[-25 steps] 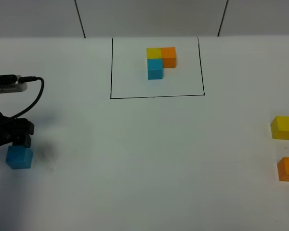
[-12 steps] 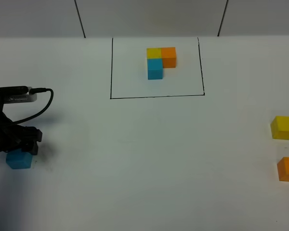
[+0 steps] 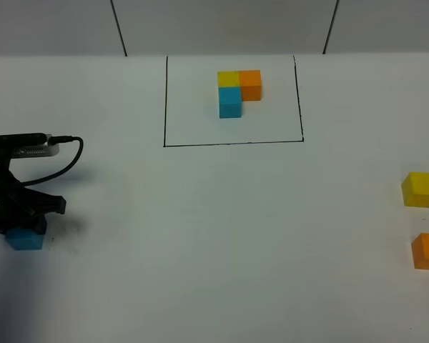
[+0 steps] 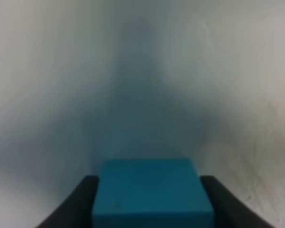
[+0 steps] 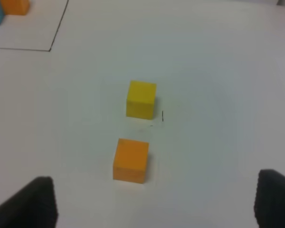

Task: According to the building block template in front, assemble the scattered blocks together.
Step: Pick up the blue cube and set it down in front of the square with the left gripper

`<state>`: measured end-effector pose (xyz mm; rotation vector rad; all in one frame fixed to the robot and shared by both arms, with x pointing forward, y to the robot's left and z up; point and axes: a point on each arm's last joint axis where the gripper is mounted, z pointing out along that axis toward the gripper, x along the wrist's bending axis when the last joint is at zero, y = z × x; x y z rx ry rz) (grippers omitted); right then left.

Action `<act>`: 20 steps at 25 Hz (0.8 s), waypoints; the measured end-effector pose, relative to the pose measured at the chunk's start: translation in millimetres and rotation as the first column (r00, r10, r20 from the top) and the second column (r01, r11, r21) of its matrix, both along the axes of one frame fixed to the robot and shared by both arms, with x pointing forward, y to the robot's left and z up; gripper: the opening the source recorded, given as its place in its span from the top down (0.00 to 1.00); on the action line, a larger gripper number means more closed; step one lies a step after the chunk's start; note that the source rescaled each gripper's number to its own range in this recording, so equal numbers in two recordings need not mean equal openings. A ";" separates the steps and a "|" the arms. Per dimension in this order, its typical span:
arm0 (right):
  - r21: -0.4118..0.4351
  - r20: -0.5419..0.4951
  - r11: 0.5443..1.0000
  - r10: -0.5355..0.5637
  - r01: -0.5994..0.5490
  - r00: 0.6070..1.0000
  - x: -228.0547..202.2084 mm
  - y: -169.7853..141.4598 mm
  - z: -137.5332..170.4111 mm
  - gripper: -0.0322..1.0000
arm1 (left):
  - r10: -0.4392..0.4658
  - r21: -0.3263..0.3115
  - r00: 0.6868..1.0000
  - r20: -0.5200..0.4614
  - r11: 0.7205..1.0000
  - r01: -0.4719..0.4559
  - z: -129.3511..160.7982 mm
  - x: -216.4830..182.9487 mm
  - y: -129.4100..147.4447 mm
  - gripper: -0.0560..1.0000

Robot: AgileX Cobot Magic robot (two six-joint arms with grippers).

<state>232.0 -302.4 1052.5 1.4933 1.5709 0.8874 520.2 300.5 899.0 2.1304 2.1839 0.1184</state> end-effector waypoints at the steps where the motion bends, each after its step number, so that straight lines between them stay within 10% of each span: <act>1: 0.000 0.000 1.000 0.000 0.000 1.000 0.0 0.0 0.0 0.28 | -0.005 0.001 1.000 0.011 1.000 0.005 0.8 1.7 0.0 0.92; 6: 0.000 0.000 1.000 0.000 0.000 1.000 0.0 0.0 0.0 0.28 | -0.140 -0.006 0.986 0.089 0.990 0.141 20.7 24.3 -14.7 0.92; 10: 0.000 0.000 1.000 0.000 0.000 1.000 0.0 0.0 0.0 0.28 | -0.396 -0.022 0.906 0.151 0.915 0.403 51.8 43.0 -53.2 0.92; 13: 0.000 0.000 1.000 0.000 0.000 1.000 0.0 0.0 0.0 0.28 | -0.571 -0.069 0.799 0.189 0.804 0.591 72.0 46.0 -88.6 0.92; 20: 0.000 0.000 1.000 0.000 0.000 1.000 0.0 0.0 0.0 0.28 | -0.869 -0.004 0.428 0.250 0.441 0.898 107.6 31.5 -172.2 0.92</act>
